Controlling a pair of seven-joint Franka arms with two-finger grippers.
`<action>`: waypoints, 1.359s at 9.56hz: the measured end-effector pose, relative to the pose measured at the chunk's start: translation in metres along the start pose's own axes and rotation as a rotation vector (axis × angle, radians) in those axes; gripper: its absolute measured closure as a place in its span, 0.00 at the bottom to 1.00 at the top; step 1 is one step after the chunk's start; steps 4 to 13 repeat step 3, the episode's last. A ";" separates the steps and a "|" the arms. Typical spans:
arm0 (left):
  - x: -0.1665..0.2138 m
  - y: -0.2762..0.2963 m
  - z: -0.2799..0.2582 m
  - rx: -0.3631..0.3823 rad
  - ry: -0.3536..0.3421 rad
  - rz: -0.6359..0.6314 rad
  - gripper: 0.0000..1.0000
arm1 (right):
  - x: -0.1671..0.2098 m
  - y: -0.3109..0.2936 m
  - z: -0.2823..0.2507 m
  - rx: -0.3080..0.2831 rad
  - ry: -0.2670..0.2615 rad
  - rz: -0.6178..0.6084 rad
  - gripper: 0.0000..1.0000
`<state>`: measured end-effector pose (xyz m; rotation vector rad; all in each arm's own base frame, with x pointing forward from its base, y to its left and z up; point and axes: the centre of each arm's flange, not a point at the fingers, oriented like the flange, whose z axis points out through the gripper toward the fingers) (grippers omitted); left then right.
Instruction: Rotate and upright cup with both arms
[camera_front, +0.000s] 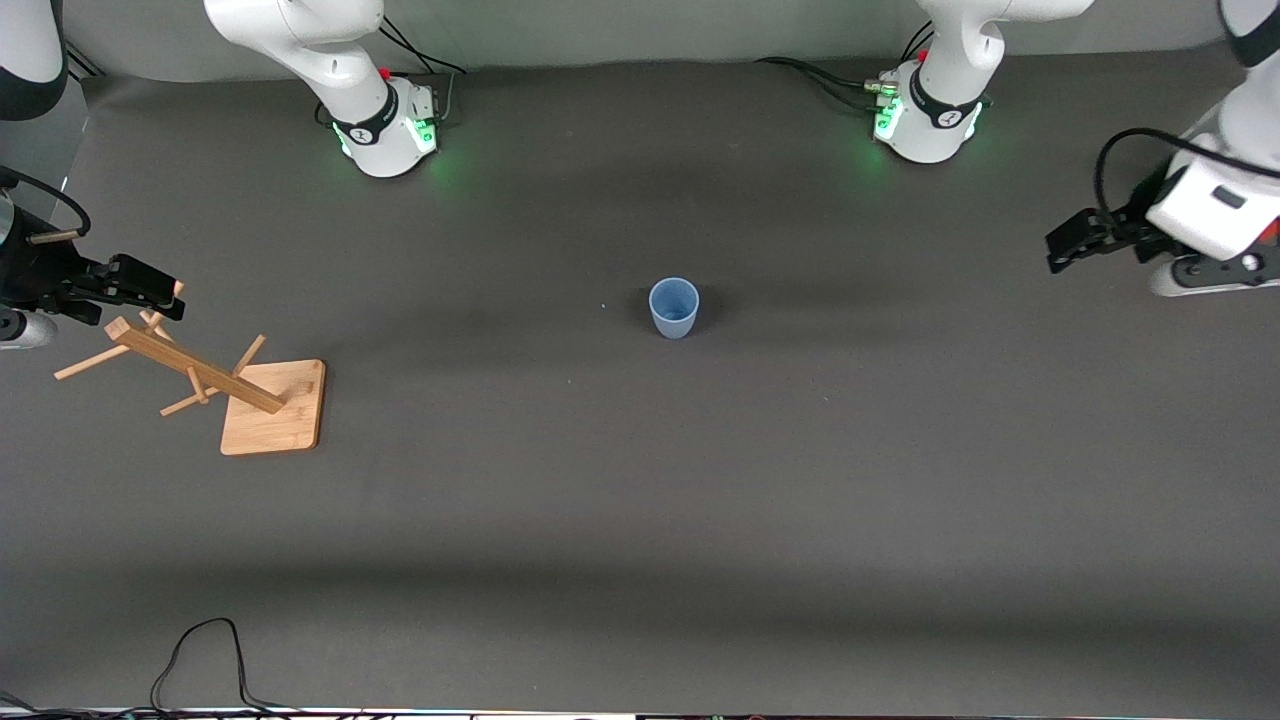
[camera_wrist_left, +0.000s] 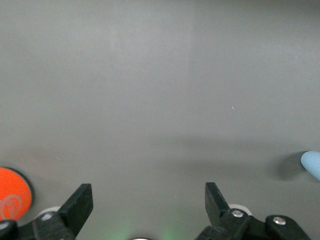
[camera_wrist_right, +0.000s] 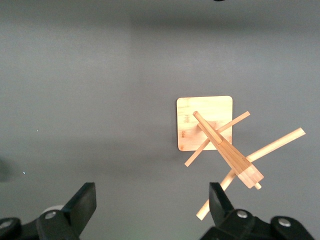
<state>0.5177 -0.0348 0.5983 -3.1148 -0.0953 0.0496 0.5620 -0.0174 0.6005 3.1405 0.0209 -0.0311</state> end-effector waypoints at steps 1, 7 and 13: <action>0.001 -0.002 -0.007 0.001 0.015 0.018 0.00 | 0.000 0.000 0.000 0.000 0.000 0.000 0.00; 0.001 -0.002 -0.011 0.002 0.023 0.045 0.00 | 0.000 0.000 0.000 0.000 0.000 0.000 0.00; 0.001 -0.002 -0.011 0.002 0.023 0.045 0.00 | 0.000 0.000 0.000 0.000 0.000 0.000 0.00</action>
